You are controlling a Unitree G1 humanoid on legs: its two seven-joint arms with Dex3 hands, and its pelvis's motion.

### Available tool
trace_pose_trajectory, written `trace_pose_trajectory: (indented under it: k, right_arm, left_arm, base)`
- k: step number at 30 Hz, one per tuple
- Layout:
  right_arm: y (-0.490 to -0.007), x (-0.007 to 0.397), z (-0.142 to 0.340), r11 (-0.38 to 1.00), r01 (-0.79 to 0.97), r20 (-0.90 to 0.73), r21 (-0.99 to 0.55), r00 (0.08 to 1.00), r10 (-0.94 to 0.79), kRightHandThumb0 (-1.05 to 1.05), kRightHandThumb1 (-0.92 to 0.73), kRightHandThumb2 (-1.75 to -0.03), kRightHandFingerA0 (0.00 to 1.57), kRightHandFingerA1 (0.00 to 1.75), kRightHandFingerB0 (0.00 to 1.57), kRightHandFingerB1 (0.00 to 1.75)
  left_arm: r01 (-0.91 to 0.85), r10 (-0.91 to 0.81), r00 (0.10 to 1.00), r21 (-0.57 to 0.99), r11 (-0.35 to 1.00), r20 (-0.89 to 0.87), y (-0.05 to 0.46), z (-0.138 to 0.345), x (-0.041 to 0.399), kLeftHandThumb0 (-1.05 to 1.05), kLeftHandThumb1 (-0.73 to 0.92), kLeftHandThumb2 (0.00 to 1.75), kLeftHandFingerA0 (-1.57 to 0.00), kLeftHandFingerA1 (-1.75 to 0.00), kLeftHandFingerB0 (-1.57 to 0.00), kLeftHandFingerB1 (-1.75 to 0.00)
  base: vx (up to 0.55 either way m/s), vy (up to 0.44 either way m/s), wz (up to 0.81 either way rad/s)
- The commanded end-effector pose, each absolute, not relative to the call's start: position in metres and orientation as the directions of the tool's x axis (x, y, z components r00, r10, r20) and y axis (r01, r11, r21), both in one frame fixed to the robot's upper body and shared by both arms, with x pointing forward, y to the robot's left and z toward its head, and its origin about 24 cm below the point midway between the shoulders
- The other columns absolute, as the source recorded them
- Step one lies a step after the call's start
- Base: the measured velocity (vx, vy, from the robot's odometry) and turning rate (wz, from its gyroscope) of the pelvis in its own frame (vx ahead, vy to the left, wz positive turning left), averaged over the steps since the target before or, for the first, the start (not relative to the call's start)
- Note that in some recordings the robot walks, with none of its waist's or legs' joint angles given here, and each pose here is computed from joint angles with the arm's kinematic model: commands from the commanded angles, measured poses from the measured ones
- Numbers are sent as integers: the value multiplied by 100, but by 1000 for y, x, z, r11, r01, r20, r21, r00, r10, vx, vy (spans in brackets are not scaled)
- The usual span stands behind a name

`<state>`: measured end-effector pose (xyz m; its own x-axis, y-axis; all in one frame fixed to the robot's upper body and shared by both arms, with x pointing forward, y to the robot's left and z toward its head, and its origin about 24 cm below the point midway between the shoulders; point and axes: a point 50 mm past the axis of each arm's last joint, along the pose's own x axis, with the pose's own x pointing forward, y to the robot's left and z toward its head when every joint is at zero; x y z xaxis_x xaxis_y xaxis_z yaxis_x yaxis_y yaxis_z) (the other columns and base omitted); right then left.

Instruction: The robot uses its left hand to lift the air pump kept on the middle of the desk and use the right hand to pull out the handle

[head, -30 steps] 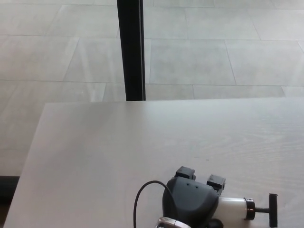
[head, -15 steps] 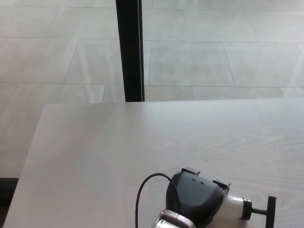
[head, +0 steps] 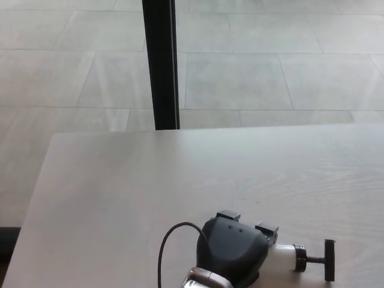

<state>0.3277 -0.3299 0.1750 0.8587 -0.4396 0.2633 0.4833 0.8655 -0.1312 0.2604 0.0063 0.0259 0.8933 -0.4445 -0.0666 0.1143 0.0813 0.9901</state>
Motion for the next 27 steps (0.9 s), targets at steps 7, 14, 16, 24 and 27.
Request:
trace_pose_trajectory:
  k: [7, 14, 16, 24, 27]
  right_arm:
    - [-315, 329, 167, 897, 417, 223, -146, 898, -381, -56, -59, -93, 53, 75, 32, 50]
    - [-285, 333, 165, 931, 295, 207, -216, 945, -252, -64, -59, -93, 57, 81, 33, 51]
    - [-280, 333, 165, 938, 268, 201, -221, 954, -225, -61, -72, -62, 54, 80, 39, 37]
    - [-232, 337, 157, 950, 85, 146, -300, 988, -42, -63, -74, -62, 55, 78, 41, 37]
    - [-222, 336, 153, 939, 50, 133, -339, 991, -5, -64, -74, -63, 52, 77, 39, 35]
  left_arm:
    - [-52, -339, 931, 968, 247, 137, 57, 62, 310, -17, 82, 74, -69, -175, -56, -149]
    - [-234, -289, 897, 914, 330, 334, 73, 116, 345, -11, 60, 98, -84, -175, -68, -155]
    - [-248, -283, 893, 907, 339, 350, 75, 121, 349, -11, 60, 97, -86, -175, -69, -155]
    - [-300, -253, 877, 877, 375, 408, 83, 141, 360, -12, 60, 92, -88, -175, -66, -157]
    - [-297, -263, 872, 874, 384, 412, 81, 135, 357, -19, 53, 104, -122, -141, -91, -119]
  base:
    - [0, 0, 0]
    - [0, 0, 0]
    - [0, 0, 0]
    - [0, 0, 0]
    - [0, 0, 0]
